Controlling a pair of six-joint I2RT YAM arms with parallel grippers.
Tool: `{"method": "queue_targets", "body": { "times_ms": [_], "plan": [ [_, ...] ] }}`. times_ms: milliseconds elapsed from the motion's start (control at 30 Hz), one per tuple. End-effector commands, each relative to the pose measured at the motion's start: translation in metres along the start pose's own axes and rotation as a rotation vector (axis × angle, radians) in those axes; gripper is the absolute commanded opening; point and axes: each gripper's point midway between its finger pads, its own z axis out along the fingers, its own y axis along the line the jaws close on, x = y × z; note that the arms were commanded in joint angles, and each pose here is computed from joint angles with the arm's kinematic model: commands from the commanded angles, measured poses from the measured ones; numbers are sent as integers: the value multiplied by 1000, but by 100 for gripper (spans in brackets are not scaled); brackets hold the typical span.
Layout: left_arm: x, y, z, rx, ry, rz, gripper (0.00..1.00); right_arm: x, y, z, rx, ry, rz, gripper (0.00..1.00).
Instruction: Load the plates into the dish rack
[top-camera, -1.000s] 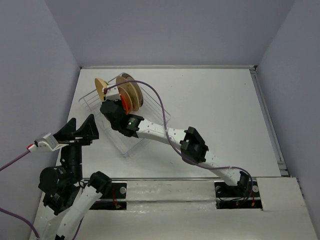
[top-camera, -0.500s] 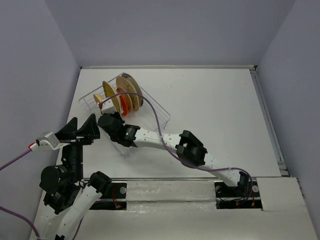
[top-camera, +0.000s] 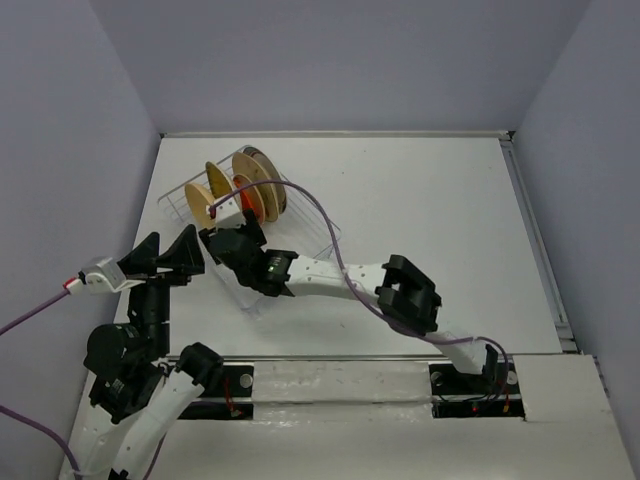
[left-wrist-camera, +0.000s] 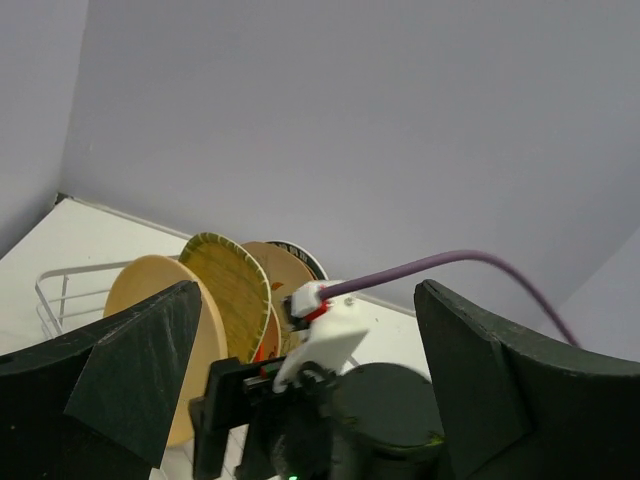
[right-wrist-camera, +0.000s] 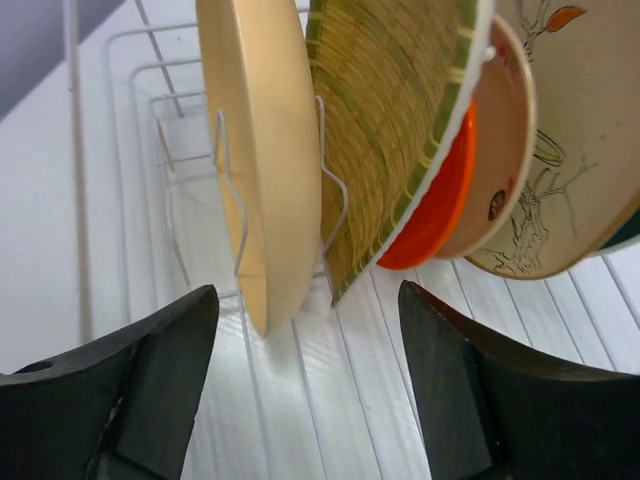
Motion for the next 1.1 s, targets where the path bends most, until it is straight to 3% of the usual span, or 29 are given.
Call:
{"method": "queue_targets", "body": {
  "times_ms": [0,67,100,133,167,200,333,367,433,500,600,667,867,1067],
  "plan": [
    [-16,-7,6,-1,-29,-33,99,-102,-15,-53,-112,-144,210,81],
    [-9,-11,10,7,-3,-23,99,-133,-29,-82,-171,-187,288,87],
    [-8,-13,11,13,6,-21,99,-106,-35,-86,-174,-145,263,89],
    [-5,-18,13,31,19,-19,99,-131,-50,-109,-202,-183,303,91],
    [-3,-20,14,39,30,-18,99,-105,-50,-105,-196,-148,279,92],
    [8,-22,17,41,73,-2,99,-129,-68,-126,-206,-196,326,93],
    [33,-44,25,113,176,-18,99,-106,-131,-168,-132,-204,365,96],
    [47,-55,27,162,228,-21,99,-71,-154,-172,-58,-170,337,97],
    [64,-65,29,198,282,-47,99,-79,-196,-201,0,-222,415,100],
    [86,-70,30,222,348,-42,99,-38,-234,-214,106,-206,399,100],
    [112,-71,30,236,417,-11,99,-22,-294,-255,194,-266,508,100],
    [126,-74,32,248,469,2,99,8,-310,-263,212,-253,502,100],
    [155,-80,36,258,564,15,99,23,-338,-291,163,-311,618,100],
    [154,-86,39,279,558,-5,99,29,-344,-295,179,-295,605,100]
  ]
}}
